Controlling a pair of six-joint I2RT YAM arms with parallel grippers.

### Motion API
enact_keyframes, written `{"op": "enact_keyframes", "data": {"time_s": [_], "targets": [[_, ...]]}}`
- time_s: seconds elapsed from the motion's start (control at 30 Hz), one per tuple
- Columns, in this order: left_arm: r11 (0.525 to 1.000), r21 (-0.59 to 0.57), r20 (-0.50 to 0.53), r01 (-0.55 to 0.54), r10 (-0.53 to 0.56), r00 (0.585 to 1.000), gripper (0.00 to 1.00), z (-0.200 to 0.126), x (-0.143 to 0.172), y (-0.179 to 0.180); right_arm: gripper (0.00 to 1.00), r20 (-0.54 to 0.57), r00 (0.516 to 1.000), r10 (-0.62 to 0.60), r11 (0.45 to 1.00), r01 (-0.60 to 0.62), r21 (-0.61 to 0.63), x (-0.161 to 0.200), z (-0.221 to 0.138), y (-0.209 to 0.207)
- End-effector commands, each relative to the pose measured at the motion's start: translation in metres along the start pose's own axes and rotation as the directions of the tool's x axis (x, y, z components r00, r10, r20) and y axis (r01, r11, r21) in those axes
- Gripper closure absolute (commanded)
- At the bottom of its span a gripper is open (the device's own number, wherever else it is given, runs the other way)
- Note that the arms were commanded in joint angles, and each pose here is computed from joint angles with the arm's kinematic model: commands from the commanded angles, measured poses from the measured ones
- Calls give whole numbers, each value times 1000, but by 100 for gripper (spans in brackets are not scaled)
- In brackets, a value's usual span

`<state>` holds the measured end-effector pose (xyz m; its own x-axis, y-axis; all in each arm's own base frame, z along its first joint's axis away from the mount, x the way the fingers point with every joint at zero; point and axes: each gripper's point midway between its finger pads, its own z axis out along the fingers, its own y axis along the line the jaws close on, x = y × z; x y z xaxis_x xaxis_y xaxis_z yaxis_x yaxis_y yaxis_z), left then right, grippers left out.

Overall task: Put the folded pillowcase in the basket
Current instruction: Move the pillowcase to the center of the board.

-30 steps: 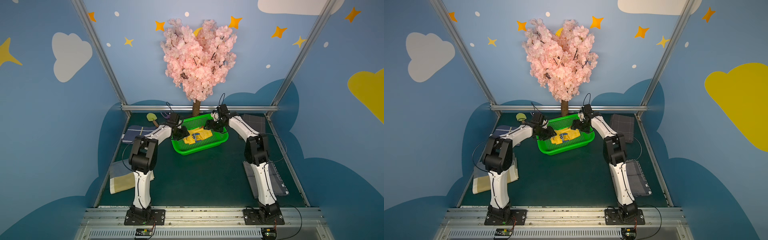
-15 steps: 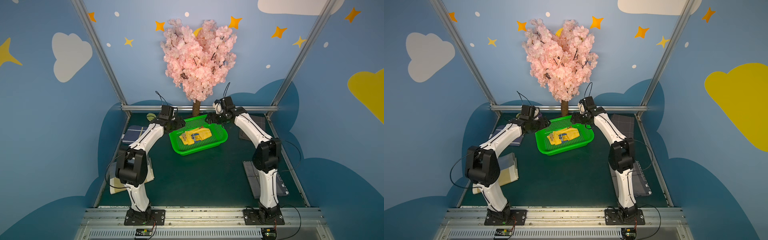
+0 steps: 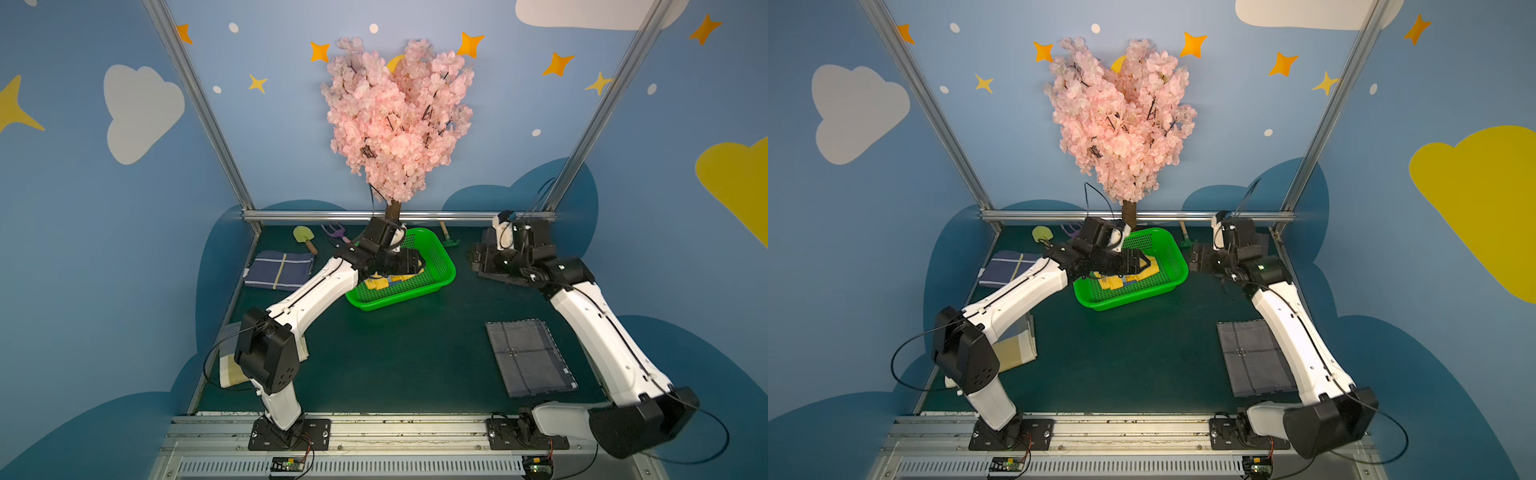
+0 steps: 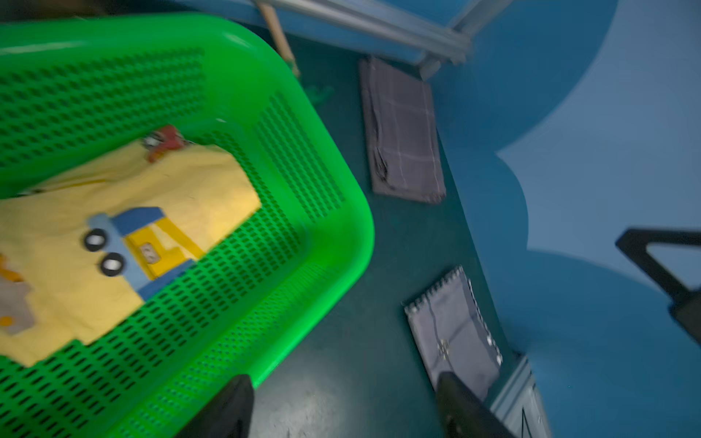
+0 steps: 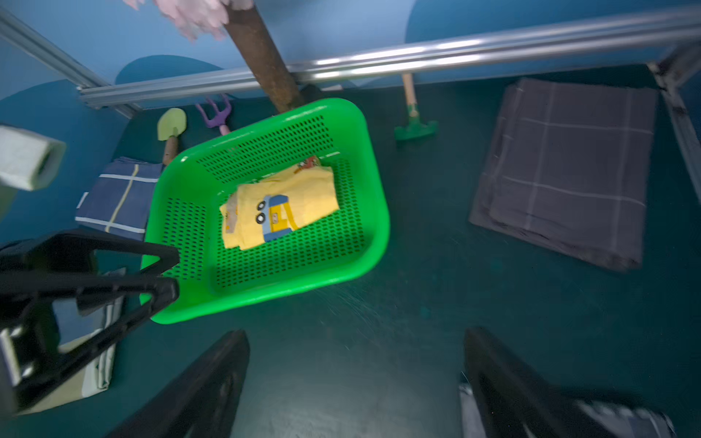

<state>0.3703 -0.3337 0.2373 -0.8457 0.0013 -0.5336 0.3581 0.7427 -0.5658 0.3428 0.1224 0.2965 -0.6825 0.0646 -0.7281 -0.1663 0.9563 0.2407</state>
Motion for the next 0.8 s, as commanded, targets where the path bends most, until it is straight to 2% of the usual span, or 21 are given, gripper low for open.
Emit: {"op": "enact_keyframes", "data": {"time_s": [0.0,0.2,0.3,0.4,0.53,0.77], "targets": [[996,90,-123,-21,32,992,11,13,45,-44,6,-76,996,53,994,-46,97,39,-22,-30],[993,121,-275,9,25,961,10,70,122,-78,7,-101,984,146,980,-130,151,72,-51,-59],[989,133,-301,60,-18,953,10,103,146,-86,7,-93,980,176,976,-161,146,76,-61,-64],[983,136,-318,119,-71,946,10,137,163,-90,7,-88,978,188,974,-174,144,79,-68,-66],[983,125,-352,134,-82,933,11,172,181,-101,7,-88,978,191,974,-178,138,82,-74,-67],[984,115,-395,137,-81,915,11,212,203,-128,7,-82,977,199,974,-188,127,85,-81,-68]]}}
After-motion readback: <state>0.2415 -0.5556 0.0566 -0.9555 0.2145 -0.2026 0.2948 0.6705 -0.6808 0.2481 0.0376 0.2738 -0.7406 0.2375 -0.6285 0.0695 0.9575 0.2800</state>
